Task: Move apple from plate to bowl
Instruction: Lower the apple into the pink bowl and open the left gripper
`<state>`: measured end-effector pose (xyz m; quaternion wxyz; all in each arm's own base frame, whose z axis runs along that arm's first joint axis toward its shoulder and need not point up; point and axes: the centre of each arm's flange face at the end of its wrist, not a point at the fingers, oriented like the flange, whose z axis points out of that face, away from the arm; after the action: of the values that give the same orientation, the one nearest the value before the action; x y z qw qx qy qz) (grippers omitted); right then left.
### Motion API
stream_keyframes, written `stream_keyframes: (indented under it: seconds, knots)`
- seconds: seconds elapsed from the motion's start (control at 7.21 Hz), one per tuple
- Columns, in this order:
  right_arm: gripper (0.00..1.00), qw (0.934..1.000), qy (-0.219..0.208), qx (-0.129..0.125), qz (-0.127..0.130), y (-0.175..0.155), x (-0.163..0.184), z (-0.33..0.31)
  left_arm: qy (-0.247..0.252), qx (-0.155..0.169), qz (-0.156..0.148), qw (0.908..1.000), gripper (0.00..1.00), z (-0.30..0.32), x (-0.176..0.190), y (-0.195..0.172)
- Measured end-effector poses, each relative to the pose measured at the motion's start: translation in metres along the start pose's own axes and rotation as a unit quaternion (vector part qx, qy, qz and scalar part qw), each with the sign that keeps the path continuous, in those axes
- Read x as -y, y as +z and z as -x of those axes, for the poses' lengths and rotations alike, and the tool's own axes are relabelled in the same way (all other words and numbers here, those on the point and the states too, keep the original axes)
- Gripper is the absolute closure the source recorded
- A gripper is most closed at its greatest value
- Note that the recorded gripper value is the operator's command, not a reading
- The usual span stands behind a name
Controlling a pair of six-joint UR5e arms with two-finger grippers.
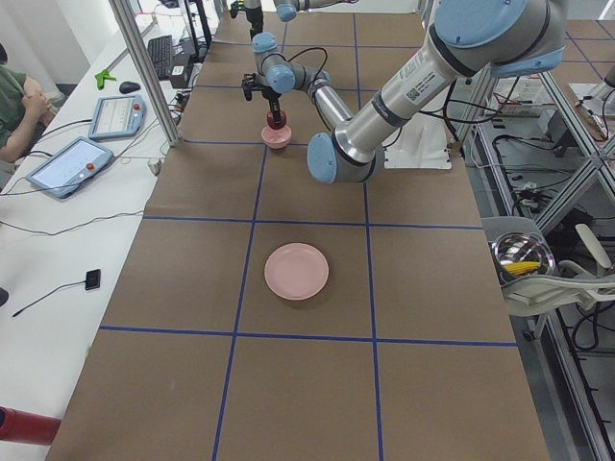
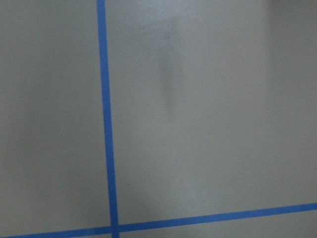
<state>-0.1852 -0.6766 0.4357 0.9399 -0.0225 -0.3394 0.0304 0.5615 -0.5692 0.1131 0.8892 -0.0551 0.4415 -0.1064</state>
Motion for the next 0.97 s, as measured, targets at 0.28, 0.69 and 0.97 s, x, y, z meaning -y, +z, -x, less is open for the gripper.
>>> stream_keyframes:
  seconds: [0.28,0.69,0.97]
  knots:
    - [0.0,0.9997,-0.025,-0.002,-0.001,-0.004,0.002,-0.033,0.003,0.007,-0.001,1.0,1.0,-0.006,-0.001,0.024]
    - [0.0,0.9996,-0.027,0.001,-0.004,-0.01,0.004,-0.045,0.009,0.011,-0.004,0.9999,0.04,-0.002,0.004,0.058]
    - [0.0,0.9997,-0.026,0.002,-0.003,-0.011,0.003,-0.046,0.01,0.012,-0.007,0.9998,0.01,-0.001,0.003,0.065]
